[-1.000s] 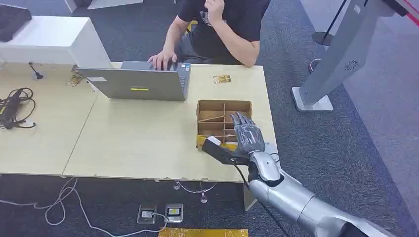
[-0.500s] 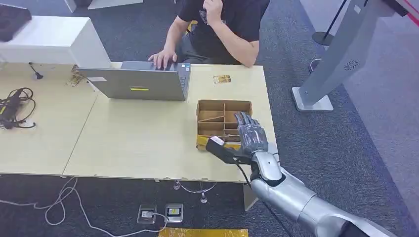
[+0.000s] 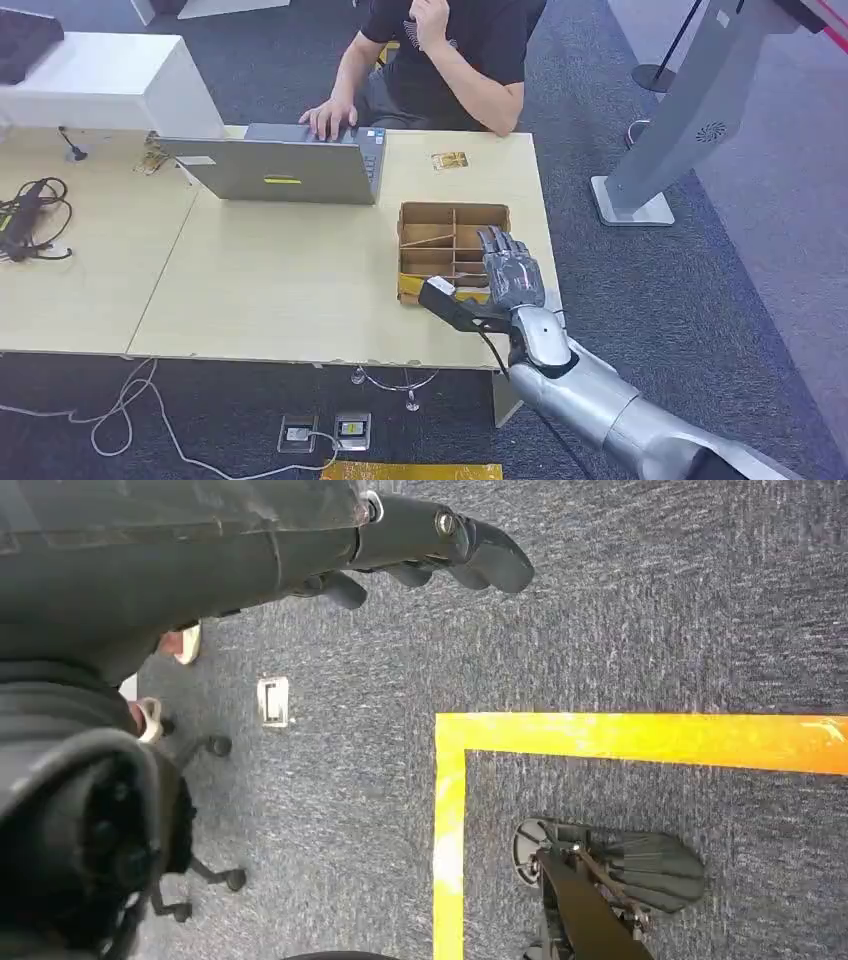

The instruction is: Pass the card to the sensor for recognition and then transmit it.

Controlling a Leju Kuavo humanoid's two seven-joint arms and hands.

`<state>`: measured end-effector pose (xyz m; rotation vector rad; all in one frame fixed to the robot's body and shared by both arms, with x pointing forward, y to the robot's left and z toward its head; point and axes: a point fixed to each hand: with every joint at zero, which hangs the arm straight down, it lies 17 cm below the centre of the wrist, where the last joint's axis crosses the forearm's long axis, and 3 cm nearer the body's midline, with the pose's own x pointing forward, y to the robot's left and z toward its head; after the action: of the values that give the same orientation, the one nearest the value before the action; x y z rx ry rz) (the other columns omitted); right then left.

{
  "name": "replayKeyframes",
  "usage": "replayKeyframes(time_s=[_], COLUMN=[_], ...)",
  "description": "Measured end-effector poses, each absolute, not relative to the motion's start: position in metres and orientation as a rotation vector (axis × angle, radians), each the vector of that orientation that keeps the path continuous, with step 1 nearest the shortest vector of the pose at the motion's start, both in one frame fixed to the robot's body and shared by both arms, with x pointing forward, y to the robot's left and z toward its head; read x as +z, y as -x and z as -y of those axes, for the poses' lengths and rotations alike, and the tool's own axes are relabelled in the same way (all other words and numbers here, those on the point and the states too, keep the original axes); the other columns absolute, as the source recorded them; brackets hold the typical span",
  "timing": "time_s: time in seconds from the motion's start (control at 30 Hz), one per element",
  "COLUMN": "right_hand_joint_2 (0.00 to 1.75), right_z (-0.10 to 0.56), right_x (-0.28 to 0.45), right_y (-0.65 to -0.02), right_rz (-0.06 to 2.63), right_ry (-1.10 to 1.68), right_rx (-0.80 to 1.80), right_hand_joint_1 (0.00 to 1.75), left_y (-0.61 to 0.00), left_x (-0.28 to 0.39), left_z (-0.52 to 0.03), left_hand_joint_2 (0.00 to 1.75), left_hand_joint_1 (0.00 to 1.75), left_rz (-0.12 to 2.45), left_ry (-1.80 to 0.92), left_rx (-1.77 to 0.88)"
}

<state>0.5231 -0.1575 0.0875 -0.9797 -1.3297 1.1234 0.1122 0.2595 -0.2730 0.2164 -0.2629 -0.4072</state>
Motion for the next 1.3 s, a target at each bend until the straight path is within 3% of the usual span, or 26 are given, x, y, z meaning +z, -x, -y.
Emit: replayKeyframes(time_s=[0.03, 1.3], right_hand_joint_2=[1.75, 1.75], right_z=[0.158, 0.161], right_x=[0.087, 0.087], right_y=[-0.523, -0.51], right_rz=[1.329, 1.332], right_ry=[0.98, 0.997], right_rx=[1.123, 1.134], right_hand_joint_1=[1.75, 1.75], left_y=[-0.112, -0.108], left_x=[-0.273, -0.274], left_z=[-0.259, -0.261], left_hand_joint_2=[0.0, 0.0], left_hand_joint_1=[0.0, 0.0], left_rz=[0.263, 0.252], left_ry=[-0.216, -0.224], left_rx=[-0.408, -0.43])
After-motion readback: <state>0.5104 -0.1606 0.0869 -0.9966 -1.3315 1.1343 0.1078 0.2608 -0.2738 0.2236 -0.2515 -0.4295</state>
